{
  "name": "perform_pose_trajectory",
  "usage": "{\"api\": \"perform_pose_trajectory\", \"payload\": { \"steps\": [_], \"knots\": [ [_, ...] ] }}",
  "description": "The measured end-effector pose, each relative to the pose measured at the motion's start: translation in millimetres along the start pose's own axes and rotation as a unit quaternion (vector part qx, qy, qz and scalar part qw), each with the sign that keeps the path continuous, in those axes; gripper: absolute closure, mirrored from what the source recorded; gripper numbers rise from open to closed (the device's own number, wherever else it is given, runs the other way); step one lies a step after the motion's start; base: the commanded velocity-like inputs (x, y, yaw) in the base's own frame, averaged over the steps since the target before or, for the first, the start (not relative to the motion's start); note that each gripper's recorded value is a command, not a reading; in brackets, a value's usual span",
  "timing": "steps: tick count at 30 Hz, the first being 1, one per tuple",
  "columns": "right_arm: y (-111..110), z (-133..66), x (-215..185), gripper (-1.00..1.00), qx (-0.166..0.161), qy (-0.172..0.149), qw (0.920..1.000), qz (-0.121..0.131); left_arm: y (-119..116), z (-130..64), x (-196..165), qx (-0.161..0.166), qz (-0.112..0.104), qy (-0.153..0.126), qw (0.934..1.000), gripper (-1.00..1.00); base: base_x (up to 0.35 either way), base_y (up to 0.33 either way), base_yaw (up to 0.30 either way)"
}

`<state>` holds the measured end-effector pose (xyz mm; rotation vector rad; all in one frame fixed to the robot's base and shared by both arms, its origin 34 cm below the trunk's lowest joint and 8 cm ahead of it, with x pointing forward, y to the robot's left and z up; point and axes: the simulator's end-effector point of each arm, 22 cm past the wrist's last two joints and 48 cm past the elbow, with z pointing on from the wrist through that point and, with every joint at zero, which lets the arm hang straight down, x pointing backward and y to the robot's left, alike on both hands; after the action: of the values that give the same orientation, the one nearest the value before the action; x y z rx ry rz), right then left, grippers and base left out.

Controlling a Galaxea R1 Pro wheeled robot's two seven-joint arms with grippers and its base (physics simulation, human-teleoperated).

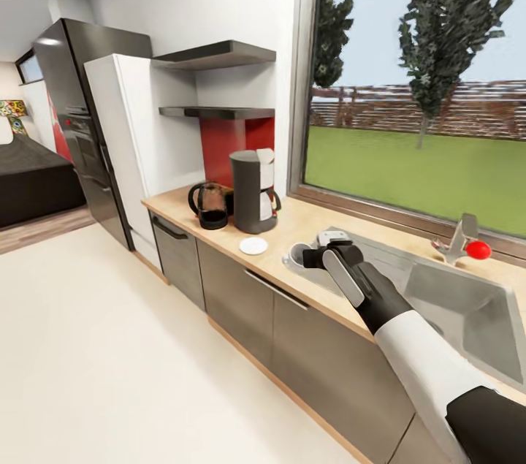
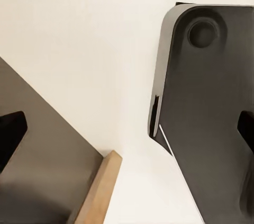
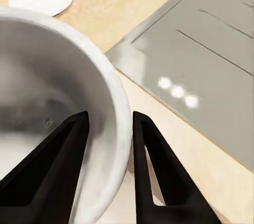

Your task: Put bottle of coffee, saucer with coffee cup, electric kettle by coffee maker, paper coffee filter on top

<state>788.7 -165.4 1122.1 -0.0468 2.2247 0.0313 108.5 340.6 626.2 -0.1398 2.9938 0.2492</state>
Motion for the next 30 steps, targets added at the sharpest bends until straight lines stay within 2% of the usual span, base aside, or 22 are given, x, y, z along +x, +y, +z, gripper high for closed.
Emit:
{"api": "perform_pose_trajectory", "payload": {
  "steps": [21,30],
  "knots": [
    [-3.4,0.9,0.8,1.0,0.003,0.001,1.0,0.0,0.5,0.0,-0.4,0.0,0.0,-0.001,1.0,-1.0,0.3,0.198,0.0],
    [-10.2,9.7,17.1,1.0,0.011,0.022,0.9997,0.001,-0.2,0.0,-0.7,0.0,0.0,-0.001,1.0,-1.0,0.283,0.234,0.0]
  ]
}}
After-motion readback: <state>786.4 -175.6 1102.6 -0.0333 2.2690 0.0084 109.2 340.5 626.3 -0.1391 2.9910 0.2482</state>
